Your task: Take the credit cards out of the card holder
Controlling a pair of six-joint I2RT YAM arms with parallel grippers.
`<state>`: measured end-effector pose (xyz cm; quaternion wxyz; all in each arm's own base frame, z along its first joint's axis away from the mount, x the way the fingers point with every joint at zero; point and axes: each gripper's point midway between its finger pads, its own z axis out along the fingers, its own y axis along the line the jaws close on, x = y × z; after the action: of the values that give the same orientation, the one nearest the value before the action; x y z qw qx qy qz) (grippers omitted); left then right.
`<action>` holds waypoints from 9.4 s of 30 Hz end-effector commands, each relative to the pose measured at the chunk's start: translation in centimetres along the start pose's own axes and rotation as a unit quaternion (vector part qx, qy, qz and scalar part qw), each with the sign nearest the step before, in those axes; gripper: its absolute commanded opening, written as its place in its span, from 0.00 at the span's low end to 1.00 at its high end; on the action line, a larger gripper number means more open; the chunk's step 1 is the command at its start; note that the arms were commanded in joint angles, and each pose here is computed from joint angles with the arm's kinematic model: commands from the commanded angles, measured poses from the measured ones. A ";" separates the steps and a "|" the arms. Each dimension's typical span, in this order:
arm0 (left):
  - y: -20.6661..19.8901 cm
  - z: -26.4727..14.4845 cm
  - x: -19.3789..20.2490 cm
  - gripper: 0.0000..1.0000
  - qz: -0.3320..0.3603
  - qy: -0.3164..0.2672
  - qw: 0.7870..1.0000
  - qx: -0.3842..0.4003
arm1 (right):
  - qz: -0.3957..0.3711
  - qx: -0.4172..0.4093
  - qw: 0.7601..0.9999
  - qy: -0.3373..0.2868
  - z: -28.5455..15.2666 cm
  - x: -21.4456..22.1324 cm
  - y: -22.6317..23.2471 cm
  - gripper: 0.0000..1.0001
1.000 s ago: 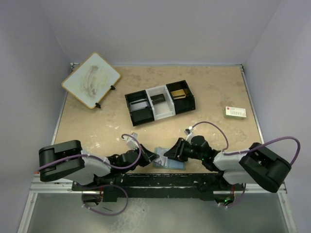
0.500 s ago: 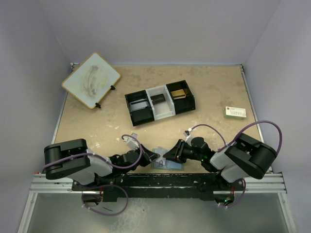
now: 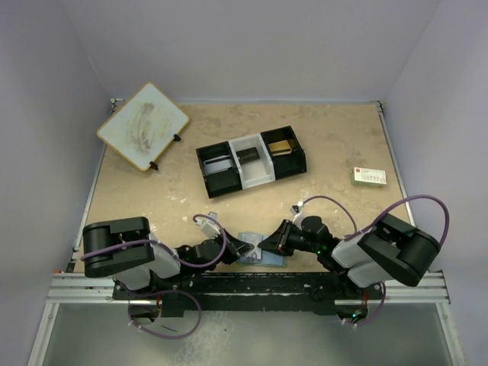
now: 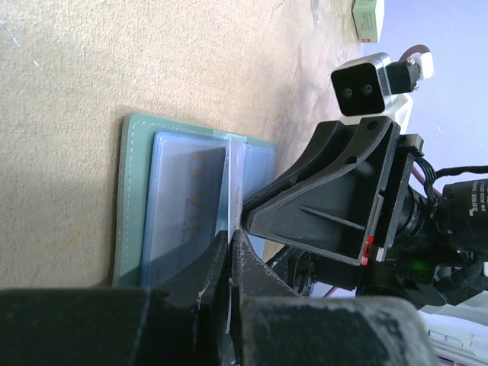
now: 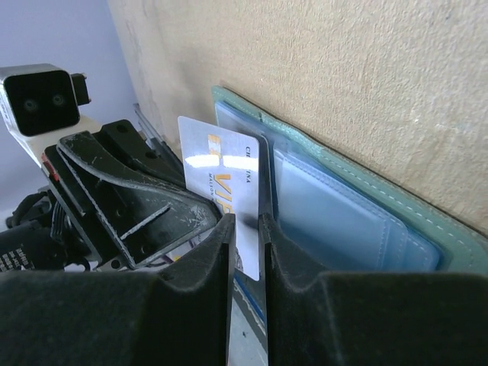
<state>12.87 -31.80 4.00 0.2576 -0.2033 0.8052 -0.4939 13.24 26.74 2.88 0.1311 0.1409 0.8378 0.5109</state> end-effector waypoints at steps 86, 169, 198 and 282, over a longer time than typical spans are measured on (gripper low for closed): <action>-3.2 -0.5 -2.1 0.36 0.256 -0.020 0.960 -0.108 | -0.130 0.026 0.984 -0.118 -3.6 -4.2 3.1 0.00; -3.5 -24.3 -33.7 0.73 0.227 -0.412 0.770 -0.432 | -0.922 0.178 0.344 0.009 20.8 -25.4 15.7 0.01; -3.1 -23.2 -33.5 0.73 0.234 -0.390 0.778 -0.434 | -0.916 0.117 0.383 0.029 19.8 -22.6 16.4 0.38; -2.9 -22.6 -33.3 0.72 0.240 -0.375 0.785 -0.431 | -0.541 0.321 0.774 -0.071 20.6 -23.7 11.5 0.03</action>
<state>25.13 1.83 22.05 0.5297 -0.2601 0.8011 0.0997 42.78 40.19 3.72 0.3684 -0.2698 0.8876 0.0611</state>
